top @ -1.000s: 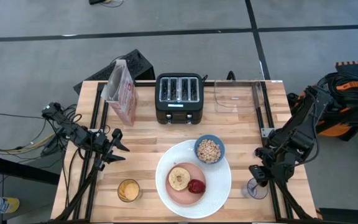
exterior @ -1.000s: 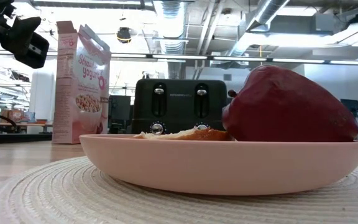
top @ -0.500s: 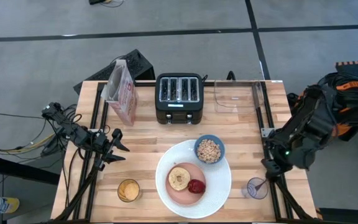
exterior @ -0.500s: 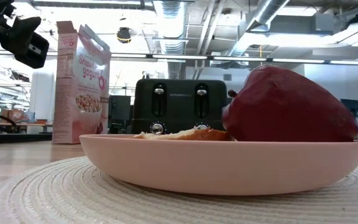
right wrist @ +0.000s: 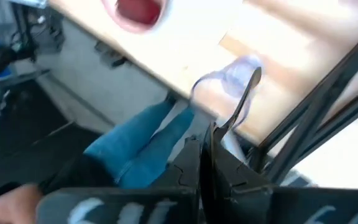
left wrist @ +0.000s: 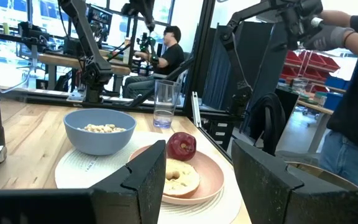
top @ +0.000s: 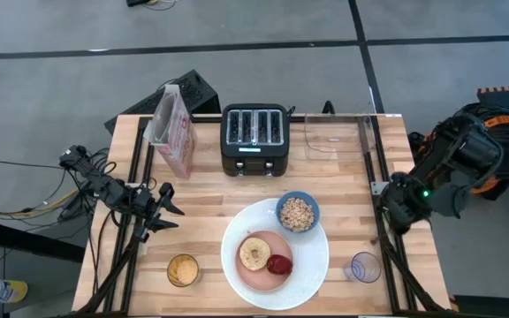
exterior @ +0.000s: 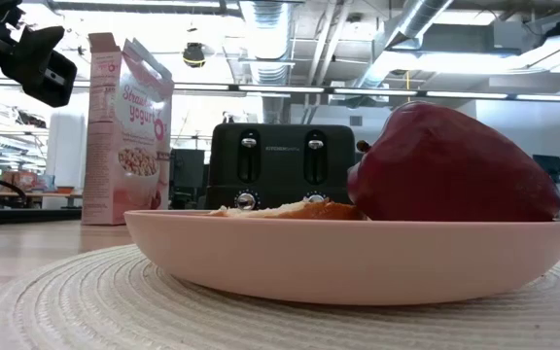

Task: Arrange a breakfast setting
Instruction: Remove the silver spoon from the glass cup and place it on the right side of the white table mat

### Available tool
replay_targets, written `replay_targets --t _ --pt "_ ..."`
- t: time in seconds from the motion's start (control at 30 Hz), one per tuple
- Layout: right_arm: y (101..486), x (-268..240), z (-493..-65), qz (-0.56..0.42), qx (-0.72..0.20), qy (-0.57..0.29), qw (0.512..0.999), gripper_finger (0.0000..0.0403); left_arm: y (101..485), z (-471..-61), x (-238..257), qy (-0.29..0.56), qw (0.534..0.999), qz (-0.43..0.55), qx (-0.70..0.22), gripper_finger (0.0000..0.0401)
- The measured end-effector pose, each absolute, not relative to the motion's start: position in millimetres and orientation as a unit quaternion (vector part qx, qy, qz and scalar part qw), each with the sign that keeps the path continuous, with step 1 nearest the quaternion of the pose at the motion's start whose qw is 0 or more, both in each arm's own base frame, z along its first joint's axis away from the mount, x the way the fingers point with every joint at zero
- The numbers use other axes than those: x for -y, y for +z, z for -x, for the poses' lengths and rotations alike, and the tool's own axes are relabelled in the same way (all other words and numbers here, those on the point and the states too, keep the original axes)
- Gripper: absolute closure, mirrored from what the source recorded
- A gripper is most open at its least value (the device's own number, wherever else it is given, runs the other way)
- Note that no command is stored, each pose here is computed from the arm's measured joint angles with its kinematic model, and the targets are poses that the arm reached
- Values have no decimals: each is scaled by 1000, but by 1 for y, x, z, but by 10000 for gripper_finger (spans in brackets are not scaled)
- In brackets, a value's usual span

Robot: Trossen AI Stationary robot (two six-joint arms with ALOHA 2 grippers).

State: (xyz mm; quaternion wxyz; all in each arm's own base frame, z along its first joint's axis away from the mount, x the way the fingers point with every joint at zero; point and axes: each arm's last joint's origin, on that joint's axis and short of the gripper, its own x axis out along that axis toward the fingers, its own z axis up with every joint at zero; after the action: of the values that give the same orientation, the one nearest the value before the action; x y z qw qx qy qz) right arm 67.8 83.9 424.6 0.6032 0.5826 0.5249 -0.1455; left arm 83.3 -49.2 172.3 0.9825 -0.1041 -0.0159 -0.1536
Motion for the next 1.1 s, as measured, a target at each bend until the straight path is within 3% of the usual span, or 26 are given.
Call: replay_targets --t 0.4,1.1 --pt "391 -84 -112 -447 -528 -236 683 375 172 -83 49 -153 983 104 16 232" --pt "304 -140 -221 -202 -603 -349 688 375 172 -83 49 -153 983 104 16 232"
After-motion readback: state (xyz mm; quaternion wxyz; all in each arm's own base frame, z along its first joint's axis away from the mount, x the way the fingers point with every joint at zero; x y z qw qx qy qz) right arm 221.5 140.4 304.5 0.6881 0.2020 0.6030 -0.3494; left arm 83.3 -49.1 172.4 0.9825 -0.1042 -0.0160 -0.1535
